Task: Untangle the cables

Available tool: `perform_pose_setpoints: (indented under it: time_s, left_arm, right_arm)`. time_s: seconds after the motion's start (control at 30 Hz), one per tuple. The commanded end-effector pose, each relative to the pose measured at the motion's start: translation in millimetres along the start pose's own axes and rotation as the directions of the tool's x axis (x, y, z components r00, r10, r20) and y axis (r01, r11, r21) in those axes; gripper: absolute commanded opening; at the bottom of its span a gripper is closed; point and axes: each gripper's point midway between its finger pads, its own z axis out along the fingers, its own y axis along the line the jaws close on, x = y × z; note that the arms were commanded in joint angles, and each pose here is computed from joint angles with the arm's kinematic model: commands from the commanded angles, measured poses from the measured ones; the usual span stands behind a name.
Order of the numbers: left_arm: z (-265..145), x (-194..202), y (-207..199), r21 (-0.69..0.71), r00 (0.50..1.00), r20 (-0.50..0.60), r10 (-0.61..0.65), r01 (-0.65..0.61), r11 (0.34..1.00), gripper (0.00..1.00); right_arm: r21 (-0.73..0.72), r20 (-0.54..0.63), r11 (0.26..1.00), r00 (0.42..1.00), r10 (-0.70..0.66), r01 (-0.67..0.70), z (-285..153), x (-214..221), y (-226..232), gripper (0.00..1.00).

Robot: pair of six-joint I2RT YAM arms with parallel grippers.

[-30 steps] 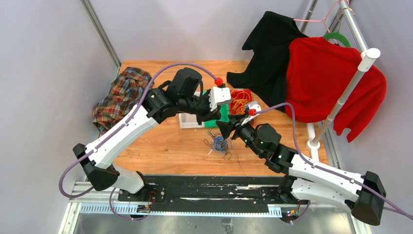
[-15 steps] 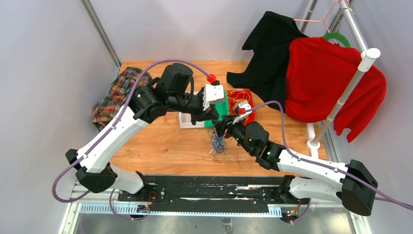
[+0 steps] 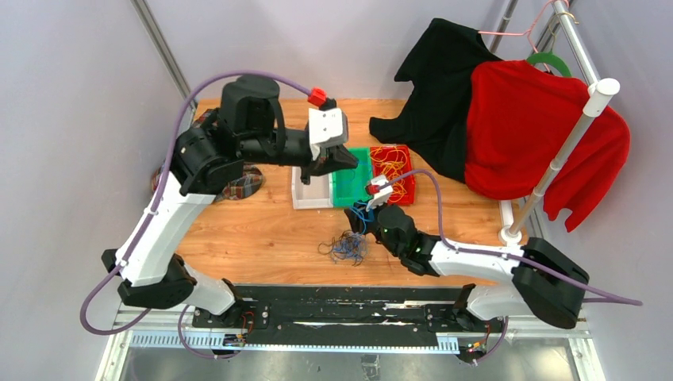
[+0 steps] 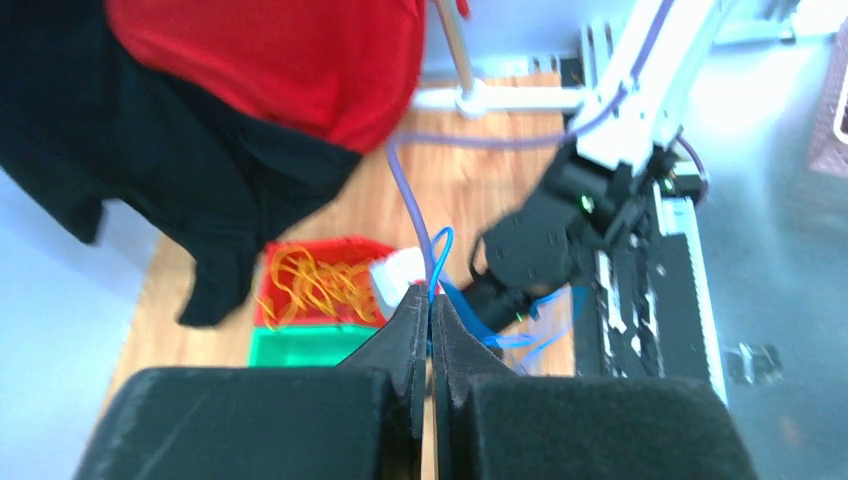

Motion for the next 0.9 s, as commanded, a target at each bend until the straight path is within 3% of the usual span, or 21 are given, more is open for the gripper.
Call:
perform_pose_setpoints:
  time_s: [0.0,0.2,0.4,0.67,0.87]
  left_arm:
    - [-8,-43,14,-0.061,0.995,0.088,0.054,-0.049,0.997,0.0]
    - [-35,-99,54,-0.284,0.964,0.165,0.208,-0.155,0.946,0.0]
    - [-55,-129,98,-0.533,0.925,0.194,0.328,-0.181,0.827,0.0]
    - [-5,-52,130,-0.556,0.962,0.01,0.271,-0.22,0.801,0.0]
    - [35,31,165,-0.578,0.979,-0.102,0.175,-0.201,0.791,0.01]
  right_arm:
    - [0.062,-0.022,0.997,0.999,0.049,-0.047,3,27,-14,0.38]
    - [0.051,-0.067,0.997,0.995,0.068,-0.064,-9,62,-14,0.45]
    - [0.038,-0.103,0.996,0.991,0.084,-0.081,-27,86,-14,0.48]
    - [0.069,-0.097,0.991,0.987,0.125,-0.118,-59,88,-28,0.48]
    - [0.124,0.024,0.977,0.985,0.172,-0.174,-84,50,-48,0.5]
